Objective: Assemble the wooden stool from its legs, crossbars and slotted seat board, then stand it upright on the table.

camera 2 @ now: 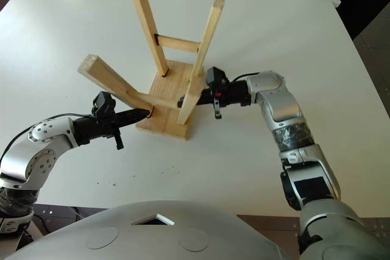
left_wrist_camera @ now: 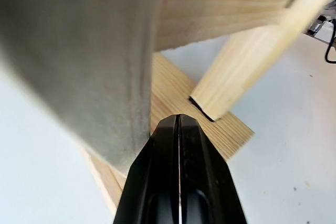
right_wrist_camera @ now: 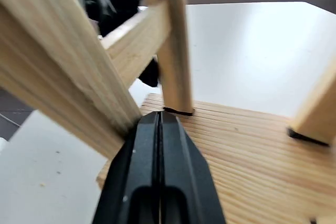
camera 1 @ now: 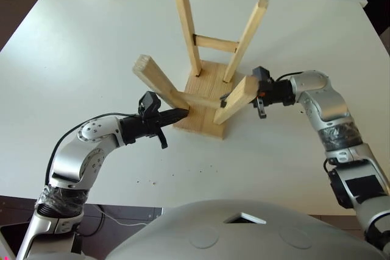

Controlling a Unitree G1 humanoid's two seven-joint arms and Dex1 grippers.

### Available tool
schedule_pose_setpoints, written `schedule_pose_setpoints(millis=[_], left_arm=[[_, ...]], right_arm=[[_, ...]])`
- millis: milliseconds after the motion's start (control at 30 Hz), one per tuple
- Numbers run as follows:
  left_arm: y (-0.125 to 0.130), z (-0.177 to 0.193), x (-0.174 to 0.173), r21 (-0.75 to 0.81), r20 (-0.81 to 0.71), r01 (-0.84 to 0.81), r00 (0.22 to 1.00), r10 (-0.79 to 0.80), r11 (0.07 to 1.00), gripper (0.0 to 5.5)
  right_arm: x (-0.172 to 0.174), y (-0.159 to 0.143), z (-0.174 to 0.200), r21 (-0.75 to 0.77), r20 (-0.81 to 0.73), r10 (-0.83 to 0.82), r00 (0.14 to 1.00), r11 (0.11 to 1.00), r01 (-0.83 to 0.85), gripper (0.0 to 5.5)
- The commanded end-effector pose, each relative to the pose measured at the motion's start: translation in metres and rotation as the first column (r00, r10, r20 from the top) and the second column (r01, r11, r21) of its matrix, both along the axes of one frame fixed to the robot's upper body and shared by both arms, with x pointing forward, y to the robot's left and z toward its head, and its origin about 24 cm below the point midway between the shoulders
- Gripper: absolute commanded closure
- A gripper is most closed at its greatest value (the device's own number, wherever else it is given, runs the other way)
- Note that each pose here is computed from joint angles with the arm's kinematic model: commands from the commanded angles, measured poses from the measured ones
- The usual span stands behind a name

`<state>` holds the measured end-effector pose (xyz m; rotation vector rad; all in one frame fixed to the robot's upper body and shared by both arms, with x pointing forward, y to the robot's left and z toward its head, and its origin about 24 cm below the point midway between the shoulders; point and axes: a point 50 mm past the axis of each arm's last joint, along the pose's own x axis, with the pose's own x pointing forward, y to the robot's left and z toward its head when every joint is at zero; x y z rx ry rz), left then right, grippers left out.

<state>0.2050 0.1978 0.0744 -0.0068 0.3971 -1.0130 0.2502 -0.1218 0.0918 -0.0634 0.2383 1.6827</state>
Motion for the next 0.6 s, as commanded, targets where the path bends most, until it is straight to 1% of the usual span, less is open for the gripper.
schedule_pose_setpoints(millis=[33, 133, 233, 300, 467, 600], left_arm=[[0.016, 0.004, 0.012, 0.052, 0.043, -0.017, 0.999, 0.014, 0.998, 5.48], [0.023, 0.006, 0.021, 0.063, 0.066, -0.033, 0.997, 0.028, 0.997, 5.48], [0.027, 0.003, 0.030, 0.081, 0.092, -0.060, 0.994, 0.053, 0.995, 5.48], [0.028, 0.002, 0.034, 0.074, 0.110, -0.079, 0.991, 0.071, 0.994, 5.48], [0.030, 0.002, 0.037, 0.063, 0.141, -0.133, 0.982, 0.123, 0.989, 5.48], [0.033, 0.000, 0.030, 0.047, 0.134, -0.170, 0.978, 0.163, 0.984, 5.48]], right_arm=[[-0.028, 0.012, 0.009, 0.039, -0.096, 0.083, 0.992, 0.996, -0.079, 5.50], [-0.033, 0.016, 0.012, 0.038, -0.106, 0.057, 0.993, 0.998, -0.053, 5.50], [-0.026, 0.006, 0.010, 0.013, -0.090, -0.048, 0.995, 0.999, 0.049, 5.50], [-0.030, -0.001, 0.010, 0.006, -0.085, -0.073, 0.994, 0.997, 0.074, 5.50], [-0.065, -0.020, 0.005, -0.041, -0.123, -0.052, 0.991, 0.998, 0.047, 5.50], [-0.085, -0.039, 0.003, -0.098, -0.148, -0.048, 0.988, 0.995, 0.033, 5.50]])
